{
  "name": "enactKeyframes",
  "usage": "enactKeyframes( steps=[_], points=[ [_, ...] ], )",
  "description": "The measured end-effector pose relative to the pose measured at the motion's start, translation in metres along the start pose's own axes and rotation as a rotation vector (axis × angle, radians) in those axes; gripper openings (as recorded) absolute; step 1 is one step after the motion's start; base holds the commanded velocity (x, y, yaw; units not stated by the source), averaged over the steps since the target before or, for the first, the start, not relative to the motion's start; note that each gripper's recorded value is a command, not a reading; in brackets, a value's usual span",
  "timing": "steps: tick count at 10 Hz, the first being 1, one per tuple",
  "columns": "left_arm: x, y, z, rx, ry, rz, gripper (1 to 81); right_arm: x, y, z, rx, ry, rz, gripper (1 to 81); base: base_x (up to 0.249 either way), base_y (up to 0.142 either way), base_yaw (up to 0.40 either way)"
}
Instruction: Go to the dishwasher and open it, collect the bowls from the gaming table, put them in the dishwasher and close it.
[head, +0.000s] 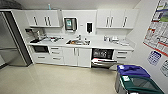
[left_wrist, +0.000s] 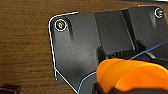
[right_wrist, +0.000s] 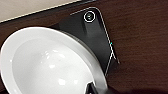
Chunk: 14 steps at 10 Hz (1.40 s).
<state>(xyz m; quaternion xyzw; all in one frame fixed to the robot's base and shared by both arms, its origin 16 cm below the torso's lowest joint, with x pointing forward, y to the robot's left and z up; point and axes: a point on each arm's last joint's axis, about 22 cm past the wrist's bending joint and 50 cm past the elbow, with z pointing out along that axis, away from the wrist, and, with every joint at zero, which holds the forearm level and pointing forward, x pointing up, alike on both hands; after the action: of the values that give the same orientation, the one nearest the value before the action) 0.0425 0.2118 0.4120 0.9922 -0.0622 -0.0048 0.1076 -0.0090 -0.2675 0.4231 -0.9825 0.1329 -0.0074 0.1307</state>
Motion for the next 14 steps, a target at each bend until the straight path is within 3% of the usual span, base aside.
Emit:
enactKeyframes(
  steps=[3, 14],
  points=[
    [-0.010, 0.001, 0.000, 0.000, -0.014, -0.002, 1.0, -0.007, 0.001, 0.000, -0.002, -0.009, 0.002, 1.0, 0.139, 0.000, 0.000],
    [-0.002, 0.002, 0.000, -0.003, -0.003, 0.000, 1.0, -0.002, 0.000, 0.000, 0.000, -0.003, 0.001, 1.0, 0.139, 0.000, 0.000]
  ],
)
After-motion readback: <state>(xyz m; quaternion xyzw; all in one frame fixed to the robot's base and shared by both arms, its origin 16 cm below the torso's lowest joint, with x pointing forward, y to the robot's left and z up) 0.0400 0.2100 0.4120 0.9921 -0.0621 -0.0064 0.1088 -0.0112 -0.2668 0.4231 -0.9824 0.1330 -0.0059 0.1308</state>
